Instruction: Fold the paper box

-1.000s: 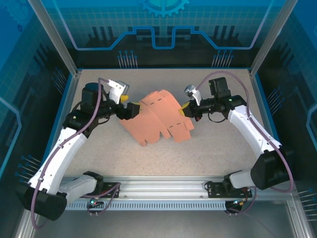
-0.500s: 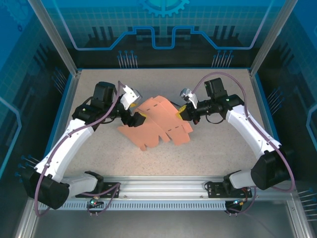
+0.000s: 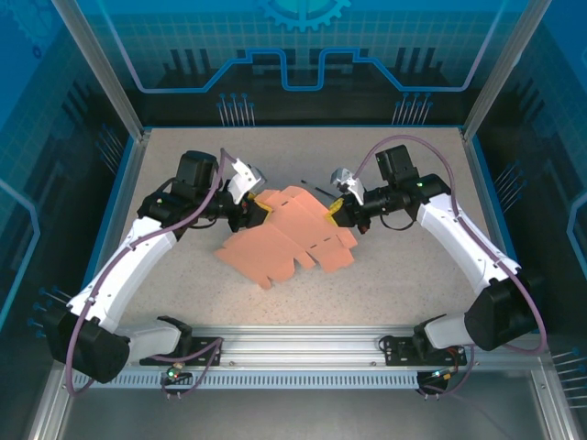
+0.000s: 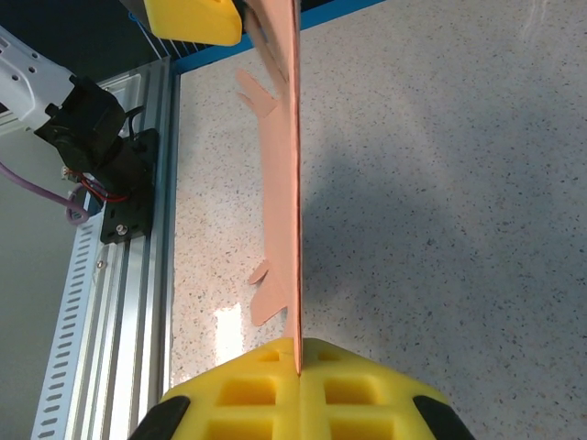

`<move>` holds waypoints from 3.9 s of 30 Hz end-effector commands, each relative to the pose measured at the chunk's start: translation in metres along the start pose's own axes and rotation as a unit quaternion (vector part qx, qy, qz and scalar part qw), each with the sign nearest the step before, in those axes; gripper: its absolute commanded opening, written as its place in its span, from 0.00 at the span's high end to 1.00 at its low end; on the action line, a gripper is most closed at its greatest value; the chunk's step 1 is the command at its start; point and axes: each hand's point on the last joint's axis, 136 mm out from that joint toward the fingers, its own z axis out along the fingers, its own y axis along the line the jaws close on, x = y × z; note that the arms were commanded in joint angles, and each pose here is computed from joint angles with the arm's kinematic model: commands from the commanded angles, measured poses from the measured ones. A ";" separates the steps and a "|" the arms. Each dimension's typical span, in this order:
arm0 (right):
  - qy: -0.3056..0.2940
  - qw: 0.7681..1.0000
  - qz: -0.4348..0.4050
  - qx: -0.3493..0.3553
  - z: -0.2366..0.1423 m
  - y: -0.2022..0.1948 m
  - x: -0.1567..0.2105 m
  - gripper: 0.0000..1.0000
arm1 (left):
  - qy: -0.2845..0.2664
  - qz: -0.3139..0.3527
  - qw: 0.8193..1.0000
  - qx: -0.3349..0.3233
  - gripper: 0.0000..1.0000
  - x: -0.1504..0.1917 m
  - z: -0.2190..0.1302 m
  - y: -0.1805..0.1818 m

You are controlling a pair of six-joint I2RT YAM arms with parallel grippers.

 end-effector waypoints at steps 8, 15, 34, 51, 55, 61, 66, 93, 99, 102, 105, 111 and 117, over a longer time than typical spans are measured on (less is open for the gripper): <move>-0.033 0.999 -0.024 0.031 -0.013 -0.006 -0.016 1.00 | -0.021 -0.060 0.996 0.060 0.90 -0.012 -0.009 -0.014; -0.045 0.990 -0.043 0.124 -0.021 -0.014 -0.022 1.00 | -0.040 -0.140 0.987 0.060 1.00 -0.031 -0.013 -0.011; 0.009 0.886 -0.195 0.421 0.002 -0.025 -0.011 1.00 | -0.064 -0.284 0.952 0.096 1.00 -0.052 0.001 0.000; 0.038 0.914 -0.151 0.374 0.021 -0.032 0.007 1.00 | -0.056 -0.294 0.952 0.060 1.00 -0.035 0.014 0.028; 0.041 0.940 -0.099 0.324 0.020 -0.029 0.007 1.00 | -0.044 -0.289 0.956 0.038 0.94 -0.023 0.022 0.038; 0.079 0.957 -0.035 0.278 0.026 -0.031 0.029 1.00 | -0.007 -0.304 0.953 0.012 0.85 0.003 0.041 0.056; 0.098 0.962 0.015 0.254 0.030 -0.038 0.044 1.00 | 0.010 -0.309 0.951 -0.019 0.71 0.015 0.049 0.071; 0.185 0.911 0.196 0.311 0.011 -0.114 0.098 1.00 | -0.068 -0.389 0.916 -0.067 0.44 0.006 0.047 0.053; 0.204 0.904 0.228 0.298 0.017 -0.116 0.110 1.00 | -0.016 -0.400 0.914 -0.061 0.45 0.056 0.109 0.040; 0.212 0.901 0.251 0.283 0.024 -0.118 0.119 1.00 | 0.008 -0.389 0.919 -0.062 0.46 0.073 0.138 0.032; 0.219 0.899 0.265 0.273 0.030 -0.120 0.124 1.00 | 0.034 -0.375 0.924 -0.070 0.46 0.091 0.161 0.027; 0.242 0.890 0.283 0.265 0.035 -0.122 0.133 1.00 | 0.045 -0.372 0.924 -0.072 0.49 0.116 0.184 0.025; 0.244 0.888 0.287 0.264 0.035 -0.122 0.133 1.00 | 0.054 -0.388 0.917 -0.079 0.52 0.138 0.193 0.027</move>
